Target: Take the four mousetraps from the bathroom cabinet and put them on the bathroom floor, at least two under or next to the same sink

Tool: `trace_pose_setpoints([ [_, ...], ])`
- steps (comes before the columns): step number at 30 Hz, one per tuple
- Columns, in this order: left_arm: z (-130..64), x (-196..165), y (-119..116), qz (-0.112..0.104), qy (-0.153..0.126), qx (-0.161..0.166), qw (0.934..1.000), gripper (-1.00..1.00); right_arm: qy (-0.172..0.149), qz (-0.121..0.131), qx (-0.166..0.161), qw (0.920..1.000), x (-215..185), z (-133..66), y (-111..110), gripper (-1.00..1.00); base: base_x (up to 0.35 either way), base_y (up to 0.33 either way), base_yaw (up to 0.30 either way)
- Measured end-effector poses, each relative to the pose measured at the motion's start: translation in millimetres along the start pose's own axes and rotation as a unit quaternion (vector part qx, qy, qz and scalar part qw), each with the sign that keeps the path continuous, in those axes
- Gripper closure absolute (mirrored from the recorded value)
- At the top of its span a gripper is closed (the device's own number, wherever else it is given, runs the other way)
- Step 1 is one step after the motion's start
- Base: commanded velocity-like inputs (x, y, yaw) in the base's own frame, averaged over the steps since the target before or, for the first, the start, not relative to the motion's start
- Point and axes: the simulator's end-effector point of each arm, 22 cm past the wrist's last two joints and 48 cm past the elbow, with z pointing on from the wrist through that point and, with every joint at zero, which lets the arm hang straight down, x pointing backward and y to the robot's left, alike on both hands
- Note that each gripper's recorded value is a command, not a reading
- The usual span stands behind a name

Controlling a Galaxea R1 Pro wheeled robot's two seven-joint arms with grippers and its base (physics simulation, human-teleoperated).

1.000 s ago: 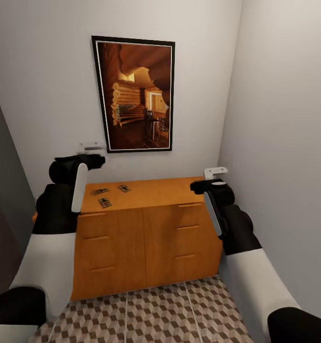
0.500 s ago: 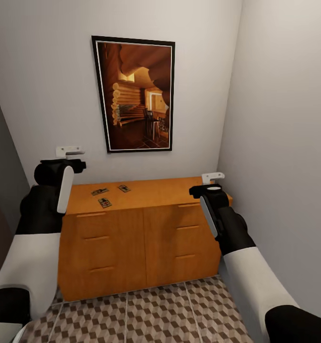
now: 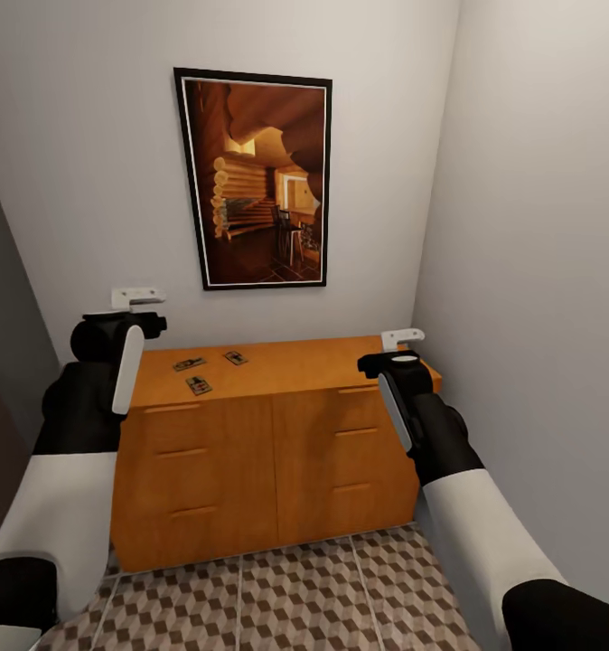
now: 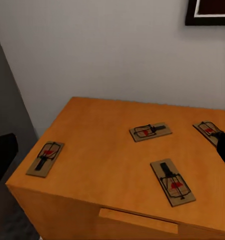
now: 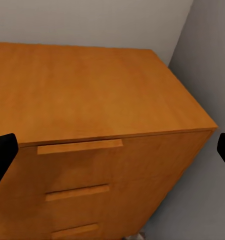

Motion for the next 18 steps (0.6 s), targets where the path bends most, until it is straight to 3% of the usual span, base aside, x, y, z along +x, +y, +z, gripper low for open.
trace_pose_setpoints([
  [7,0.9,15,-10,0.003,0.014,0.008,0.9999,-1.0,0.016,-0.004,-0.001,0.9999,9,1.3,1,-1.0,0.231,0.0,0.0],
  [13,12.6,62,-29,0.015,0.065,0.022,0.9976,-1.0,0.044,-0.01,-0.004,0.999,22,0.5,4,-1.0,0.279,0.0,0.0],
  [18,8.9,90,-59,0.001,0.093,0.061,0.9938,-1.0,0.048,-0.011,-0.005,0.9987,24,1.0,7,-1.0,0.072,0.0,0.0],
])
